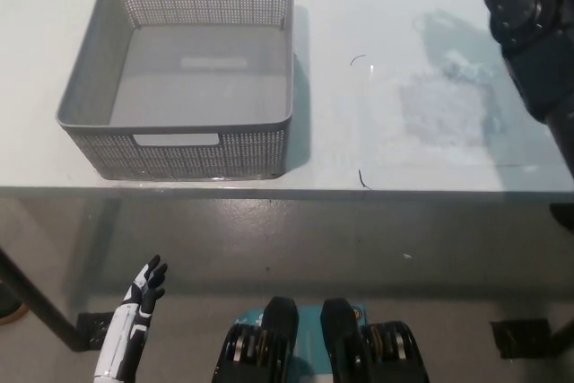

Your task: Use the right hand to pick up a webcam and put it into a container on the left side

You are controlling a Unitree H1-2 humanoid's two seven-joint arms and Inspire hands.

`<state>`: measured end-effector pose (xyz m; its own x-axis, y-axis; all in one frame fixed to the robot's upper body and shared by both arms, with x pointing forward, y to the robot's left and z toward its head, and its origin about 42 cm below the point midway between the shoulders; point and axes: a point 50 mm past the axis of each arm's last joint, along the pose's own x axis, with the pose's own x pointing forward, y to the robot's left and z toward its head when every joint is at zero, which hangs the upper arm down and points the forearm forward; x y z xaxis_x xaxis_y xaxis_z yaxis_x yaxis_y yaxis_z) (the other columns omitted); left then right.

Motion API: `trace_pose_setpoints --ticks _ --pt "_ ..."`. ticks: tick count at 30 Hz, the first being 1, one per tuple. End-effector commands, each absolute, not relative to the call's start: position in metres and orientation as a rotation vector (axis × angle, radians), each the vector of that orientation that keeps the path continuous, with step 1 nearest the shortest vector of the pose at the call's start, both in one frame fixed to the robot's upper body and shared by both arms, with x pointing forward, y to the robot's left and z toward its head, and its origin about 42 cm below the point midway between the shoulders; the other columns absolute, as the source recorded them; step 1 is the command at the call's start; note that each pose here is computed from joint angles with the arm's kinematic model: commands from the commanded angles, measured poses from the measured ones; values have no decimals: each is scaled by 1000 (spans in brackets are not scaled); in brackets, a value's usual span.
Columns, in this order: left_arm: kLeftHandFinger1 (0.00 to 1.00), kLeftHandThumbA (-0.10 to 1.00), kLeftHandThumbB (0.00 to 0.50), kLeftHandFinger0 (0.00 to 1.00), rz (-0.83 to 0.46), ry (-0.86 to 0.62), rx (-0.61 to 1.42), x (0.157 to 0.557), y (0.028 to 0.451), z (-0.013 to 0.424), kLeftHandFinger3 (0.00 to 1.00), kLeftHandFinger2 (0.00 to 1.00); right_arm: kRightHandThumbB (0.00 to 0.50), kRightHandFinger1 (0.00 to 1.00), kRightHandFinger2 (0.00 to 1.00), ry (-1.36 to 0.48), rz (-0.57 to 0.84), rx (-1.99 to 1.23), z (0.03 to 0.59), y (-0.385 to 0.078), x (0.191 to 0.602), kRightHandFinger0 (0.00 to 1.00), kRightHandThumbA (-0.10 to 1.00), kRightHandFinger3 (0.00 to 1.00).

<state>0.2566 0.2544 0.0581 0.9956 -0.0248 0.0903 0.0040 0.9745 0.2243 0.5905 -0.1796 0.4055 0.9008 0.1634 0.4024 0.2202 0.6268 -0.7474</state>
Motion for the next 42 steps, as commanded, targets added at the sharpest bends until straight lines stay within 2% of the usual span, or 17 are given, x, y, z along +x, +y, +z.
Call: trace_pose_setpoints --ticks 1,2,3,5,7,10,15,16,18,20,24,26,30,34,37,40,42 --pt "1000 1000 0 1000 -19 -143 236 259 255 67 1000 1000 192 359 735 -621 2 -833 470 -130 581 0 -100 862" --pt "1000 1000 0 1000 -20 -145 236 259 254 67 1000 1000 187 319 677 -637 18 -825 470 -121 580 0 -100 847" --pt "1000 1000 0 1000 -24 -145 232 259 253 67 1000 1000 181 310 672 -642 26 -822 470 -115 579 0 -100 849" --pt "1000 1000 0 1000 -28 -140 221 259 251 67 1000 1000 186 336 718 -648 54 -800 470 -93 576 0 -100 858" --pt "1000 1000 0 1000 -34 -139 227 258 250 68 1000 1000 197 341 718 -665 79 -778 470 -73 572 0 -100 847" --pt "1000 1000 0 1000 -41 -141 214 260 248 69 1000 1000 169 335 719 -664 126 -745 472 -35 563 0 -100 843" --pt "1000 1000 0 1000 -51 -153 221 259 249 66 1000 1000 222 344 746 -663 205 -745 467 19 549 0 -100 856" --pt "1000 1000 0 1000 -51 -157 221 260 249 65 1000 1000 234 344 737 -659 229 -737 462 31 545 0 -100 849" --pt "1000 993 6 1000 -51 -161 219 259 249 63 1000 1000 224 333 710 -660 246 -750 453 45 540 0 -100 831" --pt "1000 972 1 1000 -52 -154 210 259 247 64 1000 1000 197 262 660 -681 262 -769 438 57 535 0 -100 746" --pt "1000 984 4 1000 -65 -170 234 261 245 66 1000 1000 197 265 653 -632 275 -755 413 65 533 0 -100 730" --pt "1000 988 2 1000 -72 -184 241 263 245 67 1000 1000 197 287 687 -620 278 -762 406 66 533 0 -100 777" --pt "1000 997 7 1000 -83 -182 252 265 245 71 1000 1000 195 407 786 -514 302 -767 389 67 535 9 -100 884" --pt "1000 955 0 1000 -90 -193 249 268 244 72 1000 1000 209 390 773 -486 311 -771 367 62 535 0 -100 805" --pt "1000 958 0 1000 -88 -200 264 269 243 73 1000 1000 196 371 769 -456 321 -772 357 61 535 0 -100 788" --pt "1000 959 15 1000 -84 -194 261 271 243 76 1000 1000 194 417 811 -408 332 -785 348 59 535 0 -100 828" --pt "1000 957 13 1000 -89 -203 267 273 243 78 1000 1000 174 422 821 -377 329 -794 341 58 536 1 -100 862"
